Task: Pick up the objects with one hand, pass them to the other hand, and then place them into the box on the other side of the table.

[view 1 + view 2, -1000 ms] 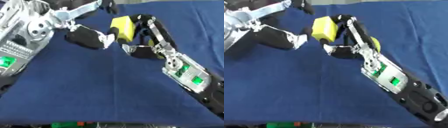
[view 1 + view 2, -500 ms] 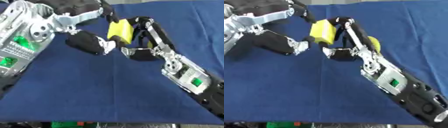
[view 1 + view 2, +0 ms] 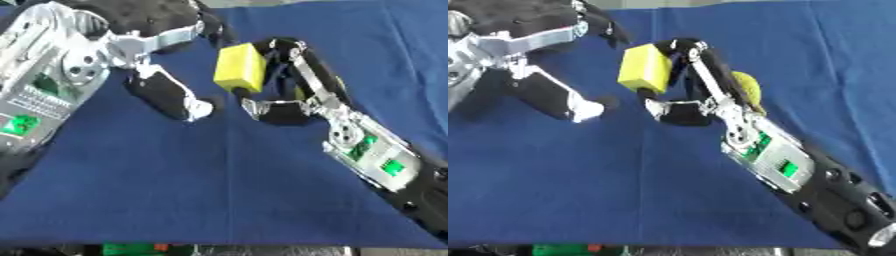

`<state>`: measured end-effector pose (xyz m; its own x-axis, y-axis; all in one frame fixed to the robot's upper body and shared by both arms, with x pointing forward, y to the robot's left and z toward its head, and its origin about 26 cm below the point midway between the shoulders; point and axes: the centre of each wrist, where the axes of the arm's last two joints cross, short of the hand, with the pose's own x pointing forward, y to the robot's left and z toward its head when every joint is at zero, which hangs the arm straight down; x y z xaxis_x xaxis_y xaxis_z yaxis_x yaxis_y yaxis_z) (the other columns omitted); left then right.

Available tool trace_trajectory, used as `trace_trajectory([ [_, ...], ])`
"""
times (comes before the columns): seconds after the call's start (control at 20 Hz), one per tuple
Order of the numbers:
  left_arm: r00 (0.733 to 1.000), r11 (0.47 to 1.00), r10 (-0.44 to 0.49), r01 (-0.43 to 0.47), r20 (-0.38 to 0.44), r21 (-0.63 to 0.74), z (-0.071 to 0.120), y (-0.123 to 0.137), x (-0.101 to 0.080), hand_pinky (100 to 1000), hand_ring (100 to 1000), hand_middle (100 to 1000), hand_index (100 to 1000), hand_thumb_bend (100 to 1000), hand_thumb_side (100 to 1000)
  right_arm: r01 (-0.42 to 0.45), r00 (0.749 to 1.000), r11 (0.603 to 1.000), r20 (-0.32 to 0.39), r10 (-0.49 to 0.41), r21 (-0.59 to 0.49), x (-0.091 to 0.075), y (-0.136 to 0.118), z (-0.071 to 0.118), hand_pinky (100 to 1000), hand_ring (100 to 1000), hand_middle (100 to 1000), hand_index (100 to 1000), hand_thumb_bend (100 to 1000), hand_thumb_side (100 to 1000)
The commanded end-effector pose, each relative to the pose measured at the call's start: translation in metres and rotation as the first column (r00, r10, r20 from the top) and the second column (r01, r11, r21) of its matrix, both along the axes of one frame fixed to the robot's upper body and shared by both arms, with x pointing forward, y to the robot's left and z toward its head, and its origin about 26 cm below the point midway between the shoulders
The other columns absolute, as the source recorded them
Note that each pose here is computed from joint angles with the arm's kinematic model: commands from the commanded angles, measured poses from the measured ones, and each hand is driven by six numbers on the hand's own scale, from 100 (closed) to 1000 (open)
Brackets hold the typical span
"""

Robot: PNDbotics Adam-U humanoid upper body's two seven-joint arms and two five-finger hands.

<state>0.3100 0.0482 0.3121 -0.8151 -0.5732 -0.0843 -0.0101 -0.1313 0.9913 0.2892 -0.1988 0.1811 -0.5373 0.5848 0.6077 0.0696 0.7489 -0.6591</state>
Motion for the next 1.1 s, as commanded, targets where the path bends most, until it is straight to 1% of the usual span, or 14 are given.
trace_trajectory([
  [0.05, 0.999, 1.0, 0.004, -0.004, 0.036, -0.023, 0.008, 0.002, -0.003, 992, 864, 758, 930, 378, 363, -0.01, 1.0, 1.0, 0.029, 0.01, -0.01, -0.002, 0.0, 0.005, 187, 456, 518, 540, 100, 100],
  [0.15, 0.999, 1.0, 0.016, -0.015, 0.044, -0.027, 0.008, 0.002, -0.002, 990, 864, 758, 930, 384, 365, -0.013, 0.999, 1.0, 0.032, 0.014, -0.013, -0.002, 0.0, 0.005, 186, 456, 520, 540, 100, 100],
  [0.4, 0.998, 0.999, 0.028, -0.027, 0.049, -0.034, 0.005, 0.0, 0.0, 984, 859, 751, 913, 365, 363, -0.026, 0.999, 0.999, 0.044, 0.027, -0.025, -0.002, 0.002, 0.004, 185, 456, 521, 539, 100, 100],
  [1.1, 0.998, 0.999, 0.05, -0.05, 0.023, -0.014, -0.006, -0.004, 0.014, 982, 861, 747, 879, 344, 373, -0.06, 0.994, 0.997, 0.092, 0.065, -0.056, -0.003, 0.006, 0.004, 188, 457, 522, 539, 100, 100],
])
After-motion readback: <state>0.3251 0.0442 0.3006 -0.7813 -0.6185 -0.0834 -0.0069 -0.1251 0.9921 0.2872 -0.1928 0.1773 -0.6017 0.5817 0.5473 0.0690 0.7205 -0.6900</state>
